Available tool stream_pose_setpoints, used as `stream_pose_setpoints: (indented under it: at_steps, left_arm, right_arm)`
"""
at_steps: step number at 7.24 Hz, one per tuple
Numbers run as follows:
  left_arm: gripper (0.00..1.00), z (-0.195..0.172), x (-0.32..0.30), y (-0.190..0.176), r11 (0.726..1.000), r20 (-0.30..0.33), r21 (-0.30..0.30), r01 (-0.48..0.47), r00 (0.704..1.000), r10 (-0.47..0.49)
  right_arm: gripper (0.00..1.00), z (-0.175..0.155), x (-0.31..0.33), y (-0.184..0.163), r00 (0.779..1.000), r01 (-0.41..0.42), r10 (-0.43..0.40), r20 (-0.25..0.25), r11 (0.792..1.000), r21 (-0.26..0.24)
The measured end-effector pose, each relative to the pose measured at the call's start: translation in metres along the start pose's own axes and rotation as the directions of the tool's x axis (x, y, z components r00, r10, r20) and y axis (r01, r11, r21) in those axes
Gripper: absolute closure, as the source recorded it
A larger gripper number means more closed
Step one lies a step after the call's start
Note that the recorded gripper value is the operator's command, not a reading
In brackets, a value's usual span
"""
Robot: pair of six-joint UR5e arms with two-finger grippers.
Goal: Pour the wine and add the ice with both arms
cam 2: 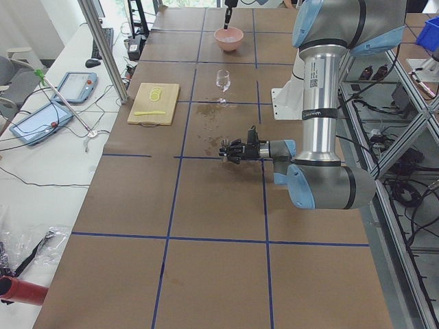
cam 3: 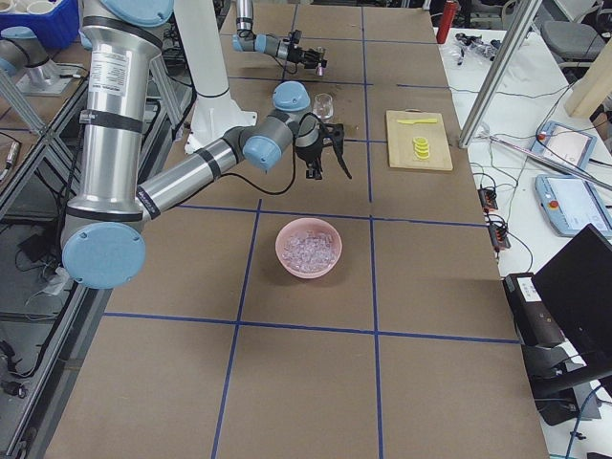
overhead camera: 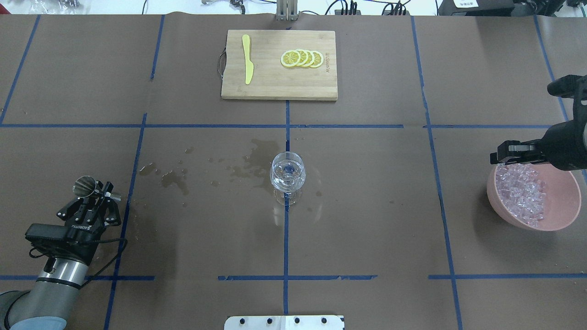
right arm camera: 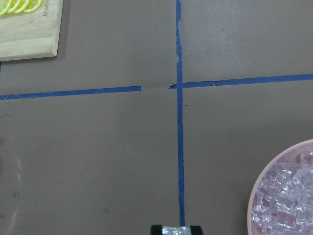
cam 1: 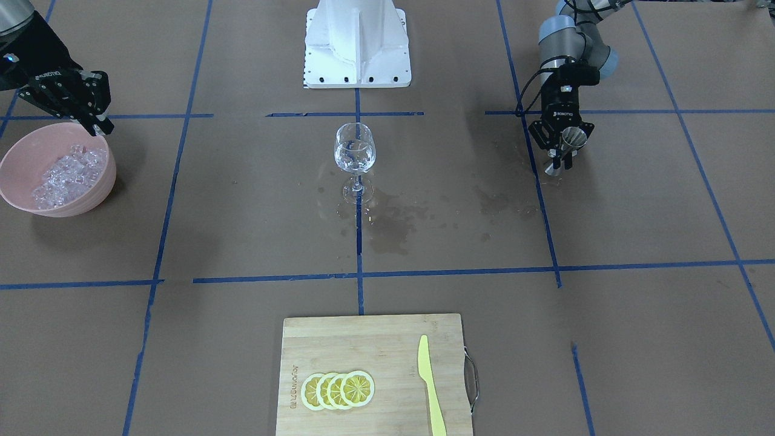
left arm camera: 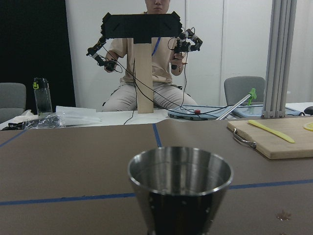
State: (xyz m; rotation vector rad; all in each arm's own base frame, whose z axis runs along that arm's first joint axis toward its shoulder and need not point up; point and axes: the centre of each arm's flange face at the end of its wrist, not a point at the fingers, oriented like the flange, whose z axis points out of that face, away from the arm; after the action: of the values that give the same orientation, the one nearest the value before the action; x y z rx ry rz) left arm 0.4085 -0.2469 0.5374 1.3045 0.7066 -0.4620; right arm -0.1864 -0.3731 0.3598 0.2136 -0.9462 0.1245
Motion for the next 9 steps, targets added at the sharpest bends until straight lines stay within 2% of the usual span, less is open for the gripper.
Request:
stream_pose_setpoints:
  at_steps: [2, 8, 9]
  left_arm:
    - [1.00, -0.004, 0.003, 0.005, 0.999, -0.008, -0.010, 0.042, 0.999, -0.042]
    - [1.00, -0.006, 0.000, 0.016, 0.999, -0.010, -0.021, 0.031, 0.999, -0.032]
    - [0.97, -0.006, -0.001, 0.017, 0.999, -0.010, -0.023, 0.030, 0.999, -0.030]
  right_arm:
    - [1.00, -0.001, -0.009, -0.002, 1.000, 0.011, -0.011, 0.014, 1.000, 0.006]
    - [1.00, -0.003, -0.018, -0.004, 0.999, 0.024, -0.024, 0.032, 1.000, 0.011]
    - [1.00, -0.004, -0.020, -0.004, 0.999, 0.026, -0.027, 0.036, 1.000, 0.012]
